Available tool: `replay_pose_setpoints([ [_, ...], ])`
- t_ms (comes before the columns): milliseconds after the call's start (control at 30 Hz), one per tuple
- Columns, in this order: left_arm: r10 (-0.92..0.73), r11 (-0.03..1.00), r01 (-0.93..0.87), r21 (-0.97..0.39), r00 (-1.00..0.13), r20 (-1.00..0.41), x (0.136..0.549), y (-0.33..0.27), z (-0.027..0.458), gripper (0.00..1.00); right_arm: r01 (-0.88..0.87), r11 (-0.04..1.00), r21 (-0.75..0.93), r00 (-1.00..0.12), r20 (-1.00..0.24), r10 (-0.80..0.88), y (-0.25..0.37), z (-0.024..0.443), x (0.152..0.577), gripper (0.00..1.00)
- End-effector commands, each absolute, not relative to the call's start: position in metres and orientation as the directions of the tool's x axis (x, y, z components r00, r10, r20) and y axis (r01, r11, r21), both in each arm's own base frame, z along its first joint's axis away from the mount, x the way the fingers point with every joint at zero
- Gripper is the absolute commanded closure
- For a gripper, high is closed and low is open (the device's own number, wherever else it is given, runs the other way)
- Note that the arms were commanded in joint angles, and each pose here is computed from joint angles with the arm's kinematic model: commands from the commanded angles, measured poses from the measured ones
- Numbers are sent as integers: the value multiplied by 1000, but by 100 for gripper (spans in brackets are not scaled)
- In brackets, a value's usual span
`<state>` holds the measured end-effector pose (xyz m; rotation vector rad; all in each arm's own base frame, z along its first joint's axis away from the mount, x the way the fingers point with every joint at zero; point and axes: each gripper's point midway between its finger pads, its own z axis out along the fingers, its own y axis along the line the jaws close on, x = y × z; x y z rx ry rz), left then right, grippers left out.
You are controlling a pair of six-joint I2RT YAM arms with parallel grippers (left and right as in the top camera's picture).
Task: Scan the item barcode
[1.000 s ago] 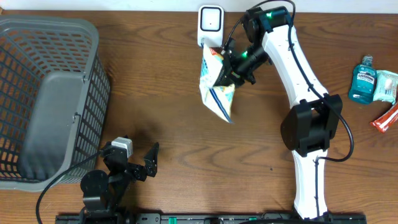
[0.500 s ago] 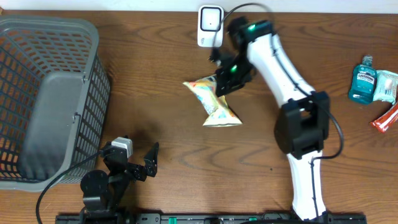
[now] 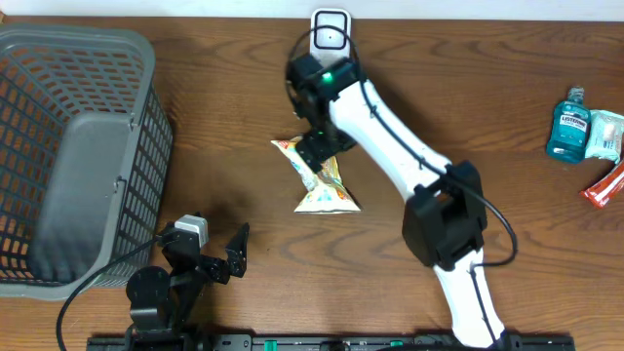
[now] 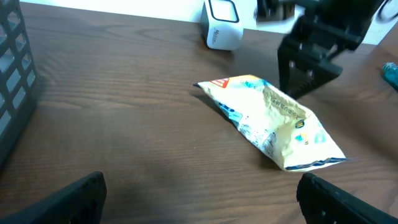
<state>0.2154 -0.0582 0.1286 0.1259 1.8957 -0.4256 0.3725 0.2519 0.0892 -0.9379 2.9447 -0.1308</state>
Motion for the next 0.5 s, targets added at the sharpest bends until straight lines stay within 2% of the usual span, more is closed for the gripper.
replay_pose_setpoints([
  [0,-104,932,286,-225,-384,-918,214,-58,119,2,-547,817,-183,-807,-146,-573,268,133,371,1],
  [100,-104,932,286,-225,-384,-917,214,-58,119,2,-544,810,-219,-800,-157,-579,281,127,366,2],
  [233,-104,932,285,-225,-384,-918,214,-58,119,2,-497,812,-307,-813,-164,-559,291,105,363,12],
  [267,-104,932,286,-225,-384,-918,214,-58,119,2,-491,808,-327,-814,-159,-559,291,100,362,18],
  [300,-104,932,285,-225,-384,-918,214,-58,119,2,-478,802,-359,-819,-149,-555,291,90,361,29],
  [467,-104,932,285,-225,-384,-918,214,-58,119,2,-429,773,-466,-846,-93,-525,277,58,358,50],
])
